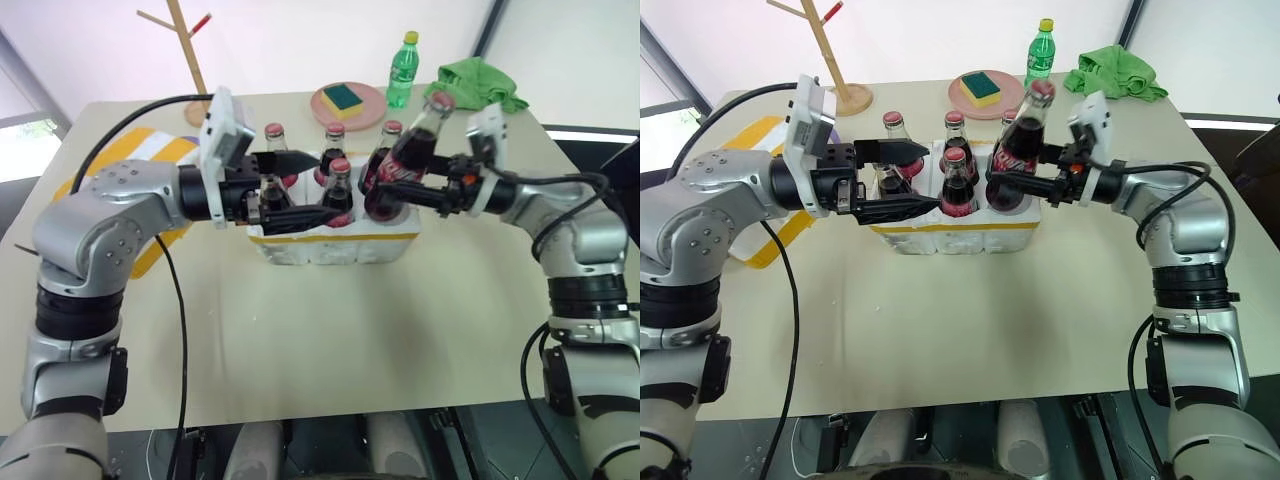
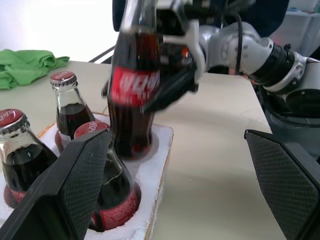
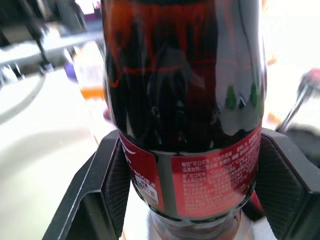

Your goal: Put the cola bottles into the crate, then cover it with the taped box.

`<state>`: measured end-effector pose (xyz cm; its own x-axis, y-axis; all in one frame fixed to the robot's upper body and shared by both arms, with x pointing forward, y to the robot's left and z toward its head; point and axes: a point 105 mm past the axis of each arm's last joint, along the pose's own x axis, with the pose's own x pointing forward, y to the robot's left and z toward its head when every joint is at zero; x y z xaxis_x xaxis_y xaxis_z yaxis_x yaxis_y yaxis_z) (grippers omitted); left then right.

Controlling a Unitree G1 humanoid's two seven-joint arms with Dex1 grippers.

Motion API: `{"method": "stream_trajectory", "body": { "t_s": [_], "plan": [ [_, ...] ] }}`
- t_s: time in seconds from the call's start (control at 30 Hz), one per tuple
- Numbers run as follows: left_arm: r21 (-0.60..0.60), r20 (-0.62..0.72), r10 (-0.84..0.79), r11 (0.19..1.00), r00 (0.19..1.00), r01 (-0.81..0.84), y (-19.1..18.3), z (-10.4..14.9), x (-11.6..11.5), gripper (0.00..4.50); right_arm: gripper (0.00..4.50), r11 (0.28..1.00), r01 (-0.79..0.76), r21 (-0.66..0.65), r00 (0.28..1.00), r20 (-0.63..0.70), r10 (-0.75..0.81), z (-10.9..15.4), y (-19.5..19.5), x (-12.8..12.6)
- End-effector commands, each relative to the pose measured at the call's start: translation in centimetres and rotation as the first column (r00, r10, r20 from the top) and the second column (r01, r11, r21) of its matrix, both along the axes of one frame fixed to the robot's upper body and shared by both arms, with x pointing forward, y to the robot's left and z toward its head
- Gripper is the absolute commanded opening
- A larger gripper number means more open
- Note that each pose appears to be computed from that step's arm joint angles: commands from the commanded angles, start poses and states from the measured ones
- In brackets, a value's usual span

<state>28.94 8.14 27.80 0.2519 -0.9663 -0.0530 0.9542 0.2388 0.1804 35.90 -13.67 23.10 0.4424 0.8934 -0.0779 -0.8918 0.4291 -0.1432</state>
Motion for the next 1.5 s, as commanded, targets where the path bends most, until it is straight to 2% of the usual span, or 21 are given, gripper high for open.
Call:
{"method": "stream_trajectory", "body": {
  "t_s": [0.03,0.27,0.33,0.4,0.57,0.73,0.9,0.97,1.07,1.2,1.27,1.37,1.5],
  "plan": [
    [-0.009,0.056,0.002,1.0,0.998,-0.002,0.3,1.3,-0.7,4.5,2.74,0.999,-0.025,-0.023,0.994,0.108,0.027,1.5,0.4,-0.2],
    [-0.006,0.052,0.017,1.0,0.998,-0.017,0.7,1.3,-0.7,4.5,2.74,0.998,-0.004,-0.07,0.999,0.049,0.007,-0.3,0.5,0.6],
    [-0.006,0.052,0.02,1.0,0.998,-0.02,0.7,1.2,-0.7,4.5,3.77,0.997,0.011,-0.077,0.999,0.033,-0.009,-0.9,0.6,1.0],
    [-0.006,0.051,0.023,1.0,0.998,-0.022,0.8,1.2,-0.7,4.5,4.47,0.996,0.02,-0.09,1.0,0.021,-0.018,-1.5,0.6,1.3],
    [-0.01,0.054,0.044,0.999,0.998,-0.044,1.0,1.2,-0.7,4.5,4.47,0.995,0.01,-0.101,1.0,0.025,-0.008,-1.7,0.6,1.2],
    [-0.038,0.08,0.152,0.988,0.985,-0.15,2.7,1.6,-0.8,4.5,4.47,0.996,-0.016,-0.087,0.997,0.071,0.022,0.6,-0.8,0.1],
    [-0.059,0.162,0.355,0.935,0.921,-0.35,5.8,2.6,-1.6,4.5,4.47,0.995,-0.039,-0.092,0.978,0.2,0.057,5.2,-4.0,-2.0],
    [-0.033,0.206,0.438,0.897,0.875,-0.441,7.1,2.4,-1.8,4.5,4.47,0.992,-0.048,-0.114,0.971,0.228,0.073,6.3,-5.0,-2.8],
    [0.08,0.325,0.51,0.824,0.796,-0.561,8.8,0.9,-2.5,4.5,4.47,0.983,-0.052,-0.176,0.961,0.259,0.097,7.1,-6.1,-3.6],
    [0.264,0.453,0.568,0.651,0.687,-0.712,12.3,-1.8,-4.1,4.5,4.47,0.971,-0.057,-0.231,0.942,0.31,0.129,9.4,-7.2,-4.2],
    [0.309,0.501,0.588,0.564,0.635,-0.766,13.9,-2.5,-4.8,4.5,4.47,0.977,-0.095,-0.189,0.935,0.321,0.153,11.1,-6.9,-4.7],
    [0.342,0.562,0.629,0.415,0.538,-0.843,16.7,-3.6,-5.8,4.5,4.47,0.97,-0.231,-0.076,0.929,0.279,0.243,13.1,-5.8,-6.3],
    [0.359,0.614,0.646,0.282,0.453,-0.89,19.1,-4.8,-7.0,4.5,4.47,0.941,-0.334,-0.062,0.904,0.26,0.338,12.8,-4.7,-7.8]
  ]
}}
